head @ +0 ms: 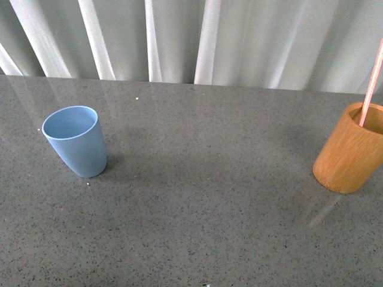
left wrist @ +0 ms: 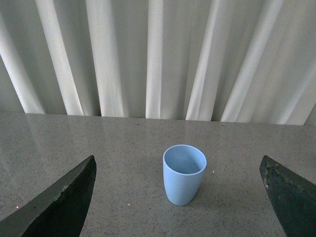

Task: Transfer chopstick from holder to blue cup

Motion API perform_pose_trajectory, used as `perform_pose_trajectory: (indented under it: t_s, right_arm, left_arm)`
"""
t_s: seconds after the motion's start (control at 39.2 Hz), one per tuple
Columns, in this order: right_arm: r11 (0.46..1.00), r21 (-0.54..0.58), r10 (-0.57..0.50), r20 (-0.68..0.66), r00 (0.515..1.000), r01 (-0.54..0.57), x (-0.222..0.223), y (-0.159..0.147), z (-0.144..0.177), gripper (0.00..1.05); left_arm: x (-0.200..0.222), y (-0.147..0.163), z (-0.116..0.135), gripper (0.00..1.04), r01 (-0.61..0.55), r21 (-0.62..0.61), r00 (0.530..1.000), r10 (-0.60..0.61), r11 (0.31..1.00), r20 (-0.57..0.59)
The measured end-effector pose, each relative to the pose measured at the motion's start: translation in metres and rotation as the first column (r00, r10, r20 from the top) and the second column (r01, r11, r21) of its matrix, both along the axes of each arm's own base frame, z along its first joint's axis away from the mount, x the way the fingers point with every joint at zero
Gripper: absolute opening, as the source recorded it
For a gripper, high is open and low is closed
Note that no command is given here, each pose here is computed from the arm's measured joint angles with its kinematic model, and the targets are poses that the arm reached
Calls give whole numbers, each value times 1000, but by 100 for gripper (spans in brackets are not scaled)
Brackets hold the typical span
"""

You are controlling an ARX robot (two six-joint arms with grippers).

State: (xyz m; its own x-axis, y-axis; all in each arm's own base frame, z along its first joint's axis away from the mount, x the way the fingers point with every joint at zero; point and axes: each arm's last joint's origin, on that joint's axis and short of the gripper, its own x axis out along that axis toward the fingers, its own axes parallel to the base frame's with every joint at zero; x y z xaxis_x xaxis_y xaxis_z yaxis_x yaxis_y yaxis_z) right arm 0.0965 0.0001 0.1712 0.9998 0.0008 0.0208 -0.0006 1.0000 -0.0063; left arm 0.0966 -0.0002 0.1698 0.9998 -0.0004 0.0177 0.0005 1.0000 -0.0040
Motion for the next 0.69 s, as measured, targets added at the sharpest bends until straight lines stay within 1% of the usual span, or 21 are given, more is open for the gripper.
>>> perform_pose_trajectory:
  t_s: [0.1,0.13,0.15,0.18,0.2,0.28,0.31,0.38,0.41,0.43,0.49,0.56,0.69]
  right_arm:
    - [1000,0,0,0,1000,0,0,0,0,95]
    - [1000,0,0,0,1000,0,0,0,0,95]
    - [1000,0,0,0,1000,0,0,0,0,95]
    - [1000,0,0,0,1000,0,0,0,0,95]
    - [1000,0,0,0,1000,0,0,0,0,95]
    - [1000,1,-1,0,1000,1,0,0,0,95]
    - [1000,1,0,0,1000,0,0,0,0,95]
    - [1000,1,0,0,1000,0,0,0,0,95]
    - [1000,2,0,0,1000,0,0,0,0,95]
    - [1000,2,0,0,1000,0,0,0,0,95]
    - [1000,3,0,0,1000,0,0,0,0,95]
    - [1000,3,-1,0,1000,1,0,0,0,95]
    - [1000,3,0,0,1000,0,0,0,0,95]
  left_arm:
    - [0,0,0,98,-2,0,1000,2,1000,0]
    - [1,0,-1,98,-30,-14,999,30,999,-26]
    - [1,0,-2,98,-91,-46,993,88,995,-75]
    - [1,-1,-3,98,-178,-76,973,164,981,-163]
    - [2,-1,-3,98,-235,-77,953,214,969,-215]
    - [9,-1,-7,98,-385,-101,888,338,917,-312]
    - [13,-1,-6,98,-396,-112,880,341,912,-331]
    - [21,0,-1,98,-407,-118,872,347,906,-346]
    - [30,1,8,98,-392,-123,877,329,912,-351]
    - [37,2,14,98,-386,-119,870,318,915,-377]
    - [54,4,25,98,-371,-94,854,300,924,-424]
    - [79,6,34,98,-323,-60,825,250,944,-508]
    - [111,7,38,98,-280,-10,772,219,960,-596]
